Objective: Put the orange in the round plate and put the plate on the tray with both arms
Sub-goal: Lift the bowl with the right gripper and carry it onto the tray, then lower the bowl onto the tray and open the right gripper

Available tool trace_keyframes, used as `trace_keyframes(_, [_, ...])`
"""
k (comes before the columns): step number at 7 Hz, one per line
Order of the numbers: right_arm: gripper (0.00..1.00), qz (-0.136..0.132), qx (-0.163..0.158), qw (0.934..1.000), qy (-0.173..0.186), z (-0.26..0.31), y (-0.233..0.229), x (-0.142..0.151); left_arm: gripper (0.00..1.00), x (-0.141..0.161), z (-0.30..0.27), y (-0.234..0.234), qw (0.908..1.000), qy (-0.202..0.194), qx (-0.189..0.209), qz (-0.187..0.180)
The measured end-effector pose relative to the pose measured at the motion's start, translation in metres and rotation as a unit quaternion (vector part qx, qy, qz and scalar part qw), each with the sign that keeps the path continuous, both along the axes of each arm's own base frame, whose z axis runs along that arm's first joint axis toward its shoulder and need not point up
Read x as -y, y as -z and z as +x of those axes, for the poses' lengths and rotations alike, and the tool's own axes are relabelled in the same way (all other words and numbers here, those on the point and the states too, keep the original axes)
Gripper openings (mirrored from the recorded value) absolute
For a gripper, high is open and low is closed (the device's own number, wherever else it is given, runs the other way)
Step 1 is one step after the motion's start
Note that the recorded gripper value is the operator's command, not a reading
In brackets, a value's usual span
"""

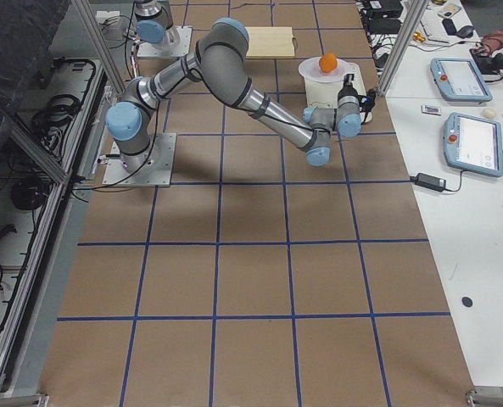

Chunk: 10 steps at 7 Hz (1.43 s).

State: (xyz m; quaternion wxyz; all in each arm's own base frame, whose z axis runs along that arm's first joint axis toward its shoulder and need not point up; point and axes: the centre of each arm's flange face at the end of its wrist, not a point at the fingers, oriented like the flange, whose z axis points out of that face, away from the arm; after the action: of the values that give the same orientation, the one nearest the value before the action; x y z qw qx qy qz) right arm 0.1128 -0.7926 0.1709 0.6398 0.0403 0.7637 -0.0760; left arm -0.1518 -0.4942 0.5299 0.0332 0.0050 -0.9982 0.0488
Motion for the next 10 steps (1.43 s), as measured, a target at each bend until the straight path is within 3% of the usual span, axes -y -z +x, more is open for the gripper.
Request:
trace_keyframes(8, [0.0, 0.016, -0.011, 0.9998, 0.001, -0.003, 0.052, 0.016, 1.0, 0.0, 0.0, 0.001, 1.0, 0.0, -0.001, 0.001])
trace_keyframes(10, [0.32, 0.019, -0.021, 0.9996, 0.002, -0.003, 0.056, 0.015, 1.0, 0.0, 0.0, 0.001, 1.0, 0.0, -0.001, 0.001])
